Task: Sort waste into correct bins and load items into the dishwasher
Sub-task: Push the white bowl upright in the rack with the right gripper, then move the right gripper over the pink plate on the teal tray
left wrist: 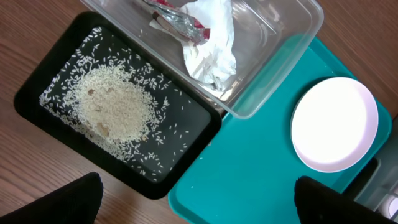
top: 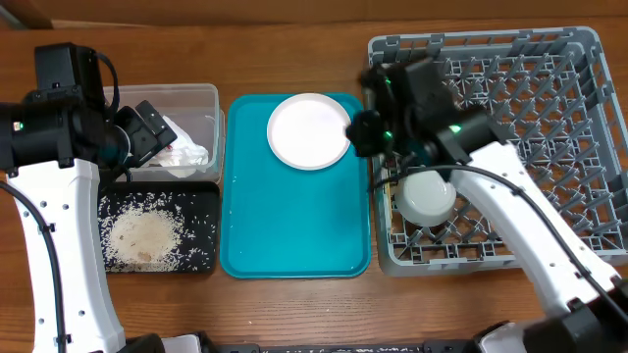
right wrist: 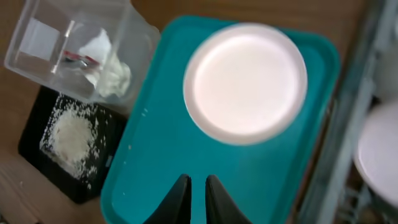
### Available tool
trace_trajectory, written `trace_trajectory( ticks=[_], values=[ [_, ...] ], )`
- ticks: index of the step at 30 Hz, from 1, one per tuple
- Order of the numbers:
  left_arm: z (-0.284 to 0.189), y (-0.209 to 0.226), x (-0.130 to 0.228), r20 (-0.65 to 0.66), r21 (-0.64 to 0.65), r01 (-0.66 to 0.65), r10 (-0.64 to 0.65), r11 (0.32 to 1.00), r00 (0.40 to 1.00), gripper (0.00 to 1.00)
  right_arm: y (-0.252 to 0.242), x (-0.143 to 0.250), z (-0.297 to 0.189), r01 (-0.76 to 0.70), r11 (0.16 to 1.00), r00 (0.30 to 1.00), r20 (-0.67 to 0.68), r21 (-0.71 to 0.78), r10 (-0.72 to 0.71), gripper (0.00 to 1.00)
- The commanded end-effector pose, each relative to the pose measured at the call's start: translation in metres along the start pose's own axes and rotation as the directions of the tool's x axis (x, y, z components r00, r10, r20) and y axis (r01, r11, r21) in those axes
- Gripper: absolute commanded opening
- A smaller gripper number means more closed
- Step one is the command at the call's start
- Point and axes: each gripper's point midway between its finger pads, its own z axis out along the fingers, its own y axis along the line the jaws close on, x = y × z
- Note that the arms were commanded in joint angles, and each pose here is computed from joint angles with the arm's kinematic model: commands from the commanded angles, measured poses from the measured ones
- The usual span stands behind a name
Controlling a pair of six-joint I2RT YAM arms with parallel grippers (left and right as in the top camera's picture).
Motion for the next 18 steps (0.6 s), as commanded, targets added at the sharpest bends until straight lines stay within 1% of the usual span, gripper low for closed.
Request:
trace_trajectory(
  ticks=[1, 2, 3, 8, 10, 11, 12, 14, 18],
  values=[
    [-0.003, 0.001, -0.005, 0.017, -0.003, 0.007, -0.007, 1.0, 1.0, 1.0, 0.012, -0.018, 0.027, 0.096, 0.992, 0.993, 0.057, 0.078, -0.101, 0.14],
    [-0.003, 0.001, -0.005, 0.016, -0.003, 0.007, -0.007, 1.0, 1.0, 1.0, 0.013, -0.02, 0.036, 0.108, 0.989, 0.991, 0.064, 0.097, -0.114, 0.17],
    [-0.003, 0.001, -0.005, 0.017, -0.003, 0.007, -0.007, 1.0, 1.0, 1.0, 0.014, -0.02, 0.047, 0.118, 0.987, 0.99, 0.065, 0.109, -0.125, 0.23],
    [-0.003, 0.001, -0.005, 0.016, -0.003, 0.007, -0.007, 1.0, 1.0, 1.0, 0.021, -0.004, 0.105, 0.153, 0.983, 0.988, 0.008, 0.103, -0.155, 0.34],
    [-0.003, 0.001, -0.005, 0.017, -0.003, 0.007, -0.007, 1.0, 1.0, 1.0, 0.018, 0.003, 0.128, 0.158, 0.982, 0.987, -0.015, 0.104, -0.158, 0.41],
    [-0.003, 0.001, -0.005, 0.017, -0.003, 0.007, -0.007, 1.0, 1.0, 1.0, 0.012, 0.008, 0.145, 0.158, 0.981, 0.987, -0.033, 0.108, -0.155, 0.55],
    [-0.003, 0.001, -0.005, 0.017, -0.003, 0.007, -0.007, 1.0, 1.0, 1.0, 0.009, 0.012, 0.155, 0.157, 0.981, 0.987, -0.044, 0.112, -0.153, 0.59],
    [-0.003, 0.001, -0.005, 0.017, -0.003, 0.007, -0.007, 1.0, 1.0, 1.0, 0.003, 0.019, 0.169, 0.155, 0.981, 0.987, -0.066, 0.118, -0.148, 0.63],
    [-0.003, 0.001, -0.005, 0.016, -0.003, 0.007, -0.007, 1.0, 1.0, 1.0, -0.006, 0.033, 0.187, 0.152, 0.981, 0.984, -0.11, 0.124, -0.139, 0.64]
  ],
)
